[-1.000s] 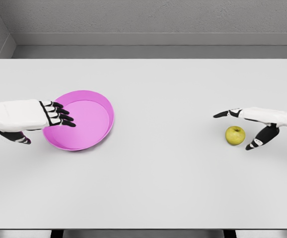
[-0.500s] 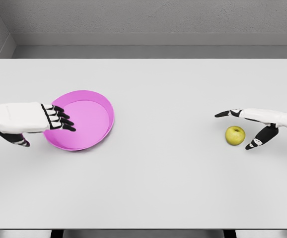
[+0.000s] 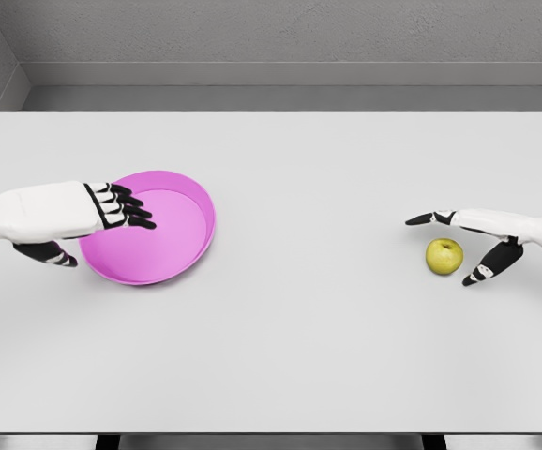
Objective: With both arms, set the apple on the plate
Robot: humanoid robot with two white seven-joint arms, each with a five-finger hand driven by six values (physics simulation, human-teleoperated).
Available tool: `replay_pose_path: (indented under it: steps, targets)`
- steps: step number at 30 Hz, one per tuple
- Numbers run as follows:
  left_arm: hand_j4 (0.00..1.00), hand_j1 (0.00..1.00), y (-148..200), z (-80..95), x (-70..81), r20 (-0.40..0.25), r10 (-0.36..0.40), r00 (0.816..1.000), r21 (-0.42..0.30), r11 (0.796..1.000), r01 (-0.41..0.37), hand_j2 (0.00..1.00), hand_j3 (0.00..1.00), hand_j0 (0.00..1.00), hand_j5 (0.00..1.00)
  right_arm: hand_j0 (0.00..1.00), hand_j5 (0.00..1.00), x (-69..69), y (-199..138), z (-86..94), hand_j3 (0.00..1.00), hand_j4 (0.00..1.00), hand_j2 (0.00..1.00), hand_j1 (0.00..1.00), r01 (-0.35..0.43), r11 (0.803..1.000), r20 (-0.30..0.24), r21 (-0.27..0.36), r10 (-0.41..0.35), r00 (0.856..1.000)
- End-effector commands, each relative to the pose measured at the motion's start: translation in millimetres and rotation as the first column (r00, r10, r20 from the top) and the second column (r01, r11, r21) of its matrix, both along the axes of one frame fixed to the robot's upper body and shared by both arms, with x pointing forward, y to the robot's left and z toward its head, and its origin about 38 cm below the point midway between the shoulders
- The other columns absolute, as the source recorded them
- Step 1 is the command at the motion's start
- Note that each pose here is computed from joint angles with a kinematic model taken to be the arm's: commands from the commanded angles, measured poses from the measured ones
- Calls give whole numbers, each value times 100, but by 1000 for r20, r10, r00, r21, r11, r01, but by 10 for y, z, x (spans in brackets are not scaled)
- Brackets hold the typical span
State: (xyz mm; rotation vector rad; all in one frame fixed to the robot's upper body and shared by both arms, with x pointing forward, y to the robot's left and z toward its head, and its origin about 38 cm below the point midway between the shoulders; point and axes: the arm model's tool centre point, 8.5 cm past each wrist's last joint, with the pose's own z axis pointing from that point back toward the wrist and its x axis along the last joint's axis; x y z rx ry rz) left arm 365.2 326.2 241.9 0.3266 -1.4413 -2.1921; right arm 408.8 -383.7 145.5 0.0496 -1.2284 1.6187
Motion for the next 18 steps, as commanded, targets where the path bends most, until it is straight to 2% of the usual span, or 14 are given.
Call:
replay_pose_path:
  steps: [1, 2, 3, 6, 8, 10, 11, 13, 15, 18]
  targets:
    - [100, 100, -4, 24, 21, 28, 14, 1000, -66, 998, -12, 100, 100, 100, 100, 100, 100, 3, -3, -13, 100, 100, 100, 100, 4, 1000, -3, 4, -4, 1000]
    - [100, 100, 15, 1, 29, 34, 25, 999, -91, 996, -22, 100, 100, 100, 100, 100, 100, 2, -1, -25, 100, 100, 100, 100, 0, 1000, -2, -10, 0, 1000]
    - [100, 100, 18, -4, 32, 44, 25, 999, -86, 996, -21, 100, 100, 100, 100, 100, 100, -2, 1, -44, 100, 100, 100, 100, -11, 999, 1, -34, 11, 1000]
    - [100, 100, 13, 40, 42, 90, 36, 995, -148, 989, -22, 100, 100, 100, 100, 95, 95, 1, -24, -46, 95, 95, 95, 95, -11, 999, 5, -37, 11, 1000]
    - [100, 100, 17, 81, 51, 153, 41, 987, -180, 983, -13, 100, 100, 100, 100, 95, 95, 10, -44, -40, 95, 95, 95, 95, -7, 999, 7, -39, 7, 1000]
    - [100, 100, 85, 82, 85, 173, 64, 983, -190, 981, -30, 100, 100, 100, 100, 96, 96, 38, -21, 2, 96, 96, 96, 96, -17, 999, 26, -34, 18, 1000]
    - [100, 100, 119, 94, 75, 173, 66, 983, -176, 984, -35, 100, 100, 100, 100, 100, 100, 44, -25, 16, 100, 100, 100, 100, -15, 999, 30, -32, 16, 999]
    - [100, 100, 154, 112, 69, 171, 63, 983, -138, 990, -39, 100, 100, 100, 100, 100, 100, 45, -15, 49, 100, 100, 100, 100, -30, 999, 46, -24, 31, 998]
    - [100, 100, 87, 53, 25, 117, 24, 993, -49, 999, -18, 100, 100, 100, 100, 100, 100, 38, -8, 47, 100, 100, 100, 100, -39, 999, 49, -25, 40, 998]
    - [100, 100, 52, -1, -16, 55, -6, 998, 56, 998, 3, 100, 100, 100, 100, 98, 98, 35, -5, 49, 98, 98, 98, 98, -45, 999, 52, -25, 46, 998]
